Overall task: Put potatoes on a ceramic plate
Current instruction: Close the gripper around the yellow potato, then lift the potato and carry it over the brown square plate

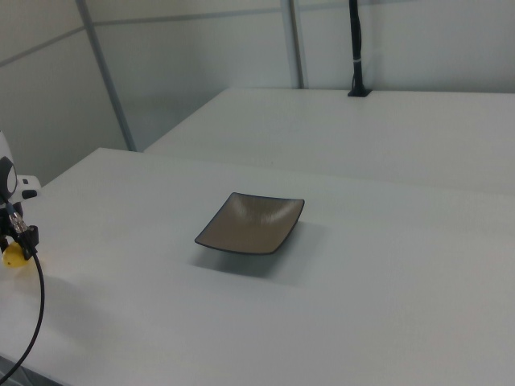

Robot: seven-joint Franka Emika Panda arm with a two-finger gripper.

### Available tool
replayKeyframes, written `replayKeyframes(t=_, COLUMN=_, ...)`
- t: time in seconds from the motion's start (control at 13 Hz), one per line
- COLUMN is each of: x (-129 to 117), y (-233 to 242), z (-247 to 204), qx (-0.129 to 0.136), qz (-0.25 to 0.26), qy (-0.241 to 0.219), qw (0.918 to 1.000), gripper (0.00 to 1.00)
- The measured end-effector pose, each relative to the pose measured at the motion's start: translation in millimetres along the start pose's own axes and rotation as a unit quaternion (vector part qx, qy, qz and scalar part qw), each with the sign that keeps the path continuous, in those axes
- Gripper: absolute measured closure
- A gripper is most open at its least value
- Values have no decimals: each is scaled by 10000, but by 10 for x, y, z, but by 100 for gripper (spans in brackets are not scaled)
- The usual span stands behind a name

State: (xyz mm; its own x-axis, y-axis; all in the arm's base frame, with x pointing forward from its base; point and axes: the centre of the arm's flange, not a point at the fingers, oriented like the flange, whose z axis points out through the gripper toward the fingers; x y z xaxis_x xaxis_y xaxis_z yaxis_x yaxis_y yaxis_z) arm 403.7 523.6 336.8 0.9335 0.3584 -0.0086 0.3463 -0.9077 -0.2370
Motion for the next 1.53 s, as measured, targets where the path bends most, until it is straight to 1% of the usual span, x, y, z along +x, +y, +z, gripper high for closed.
replayKeyframes(t=0.15, x=37, y=69, z=-228, qx=-33, qz=53, qy=94, qw=9999, gripper=34)
replayKeyframes(t=0.31, x=95, y=262, z=-502, qx=-145, qz=167, qy=104, qw=9997, gripper=34)
replayKeyframes(t=0.46, x=172, y=509, z=-754, qx=-239, qz=189, qy=141, qw=9994, gripper=34)
replayKeyframes(t=0.61, x=295, y=841, z=-1015, qx=-305, qz=274, qy=289, qw=9987, gripper=34)
replayKeyframes(t=0.77, x=435, y=1281, z=-1323, qx=-367, qz=364, qy=513, qw=9973, gripper=34)
replayKeyframes(t=1.0, x=610, y=2142, z=-1744, qx=-527, qz=587, qy=826, qw=9935, gripper=34)
replayKeyframes(t=1.23, x=677, y=2817, z=-1888, qx=-702, qz=785, qy=905, qw=9903, gripper=34)
replayKeyframes(t=1.53, x=715, y=3514, z=-1940, qx=-934, qz=1041, qy=902, qw=9861, gripper=34)
